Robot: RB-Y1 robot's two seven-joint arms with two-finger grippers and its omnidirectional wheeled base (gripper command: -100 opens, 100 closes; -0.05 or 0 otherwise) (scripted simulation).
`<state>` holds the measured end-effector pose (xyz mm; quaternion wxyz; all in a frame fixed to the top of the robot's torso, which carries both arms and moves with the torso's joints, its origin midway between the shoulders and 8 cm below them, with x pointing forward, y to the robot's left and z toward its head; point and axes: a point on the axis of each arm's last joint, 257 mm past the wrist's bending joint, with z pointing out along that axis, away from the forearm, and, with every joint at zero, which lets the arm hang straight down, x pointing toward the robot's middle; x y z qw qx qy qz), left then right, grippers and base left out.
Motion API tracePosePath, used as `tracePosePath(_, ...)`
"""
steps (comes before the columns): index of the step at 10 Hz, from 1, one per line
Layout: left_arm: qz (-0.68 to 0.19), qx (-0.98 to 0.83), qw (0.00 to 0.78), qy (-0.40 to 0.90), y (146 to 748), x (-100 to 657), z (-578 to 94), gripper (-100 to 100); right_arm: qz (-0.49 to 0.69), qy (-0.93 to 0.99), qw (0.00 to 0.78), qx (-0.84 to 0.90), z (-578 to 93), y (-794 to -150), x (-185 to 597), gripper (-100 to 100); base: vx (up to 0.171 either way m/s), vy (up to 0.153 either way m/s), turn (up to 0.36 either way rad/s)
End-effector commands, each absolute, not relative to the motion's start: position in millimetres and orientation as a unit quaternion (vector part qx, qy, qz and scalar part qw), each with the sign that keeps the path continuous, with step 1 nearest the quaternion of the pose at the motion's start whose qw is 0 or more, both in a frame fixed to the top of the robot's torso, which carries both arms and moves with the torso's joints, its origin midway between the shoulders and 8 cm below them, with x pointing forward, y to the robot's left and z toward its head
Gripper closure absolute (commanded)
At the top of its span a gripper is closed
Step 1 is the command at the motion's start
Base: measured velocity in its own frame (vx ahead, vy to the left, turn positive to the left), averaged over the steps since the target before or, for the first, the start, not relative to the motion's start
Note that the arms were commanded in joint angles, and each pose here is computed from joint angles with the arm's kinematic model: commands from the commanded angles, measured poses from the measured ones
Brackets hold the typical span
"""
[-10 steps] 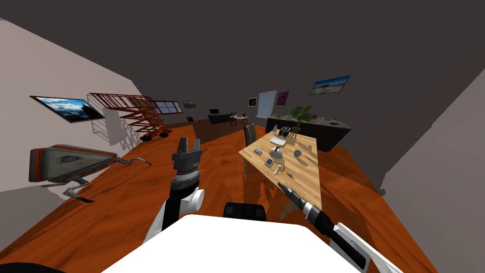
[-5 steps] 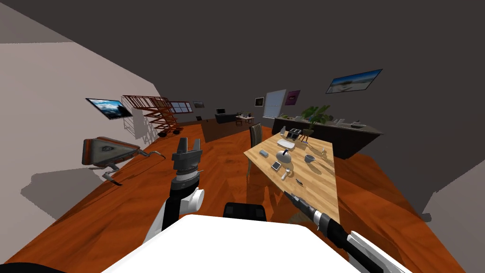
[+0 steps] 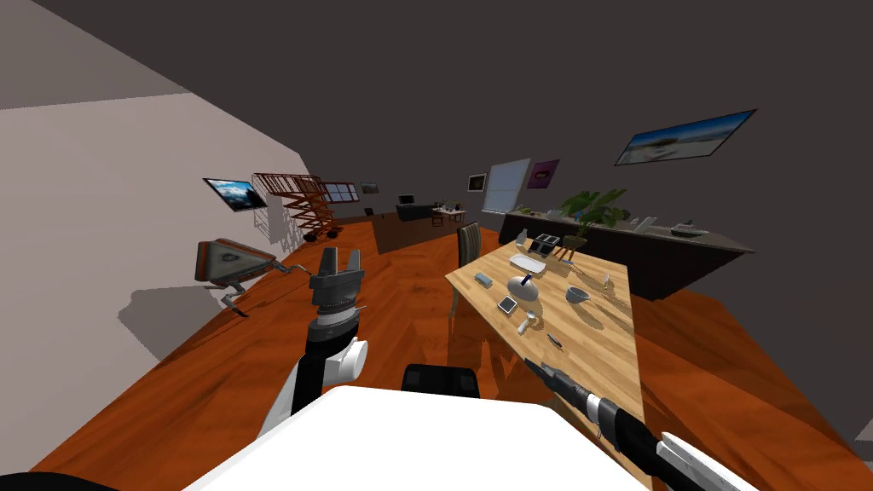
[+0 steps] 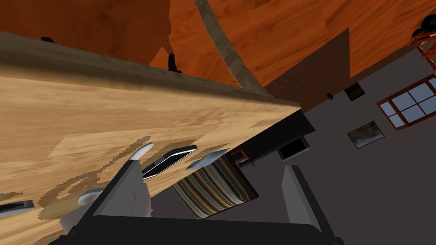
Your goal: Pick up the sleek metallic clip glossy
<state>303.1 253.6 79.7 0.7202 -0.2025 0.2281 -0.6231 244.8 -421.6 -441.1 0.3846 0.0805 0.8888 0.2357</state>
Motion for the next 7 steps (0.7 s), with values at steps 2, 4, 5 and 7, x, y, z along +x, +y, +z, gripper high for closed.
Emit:
tracePosePath(2,-0.623,-0.202,0.720,0.228,253.6,303.1,79.7,0,0.203,0.908,0.359,0.069,-454.3,-452.1,222.8,-100,0.028,0.010,0.112)
tracePosePath(4,-0.623,-0.202,0.720,0.228,253.6,303.1,79.7,0,0.178,0.922,0.338,0.057,-462.2,-474.6,205.2,-100,0.043,0.006,0.194)
tracePosePath(5,-0.623,-0.202,0.720,0.228,253.6,303.1,79.7,0,0.154,0.935,0.317,0.046,-468.2,-495.6,187.8,-100,0.070,0.000,0.347)
tracePosePath(7,-0.623,-0.202,0.720,0.228,253.6,303.1,79.7,0,0.125,0.947,0.292,0.039,-474.4,-523.0,165.1,-100,0.065,-0.005,0.164)
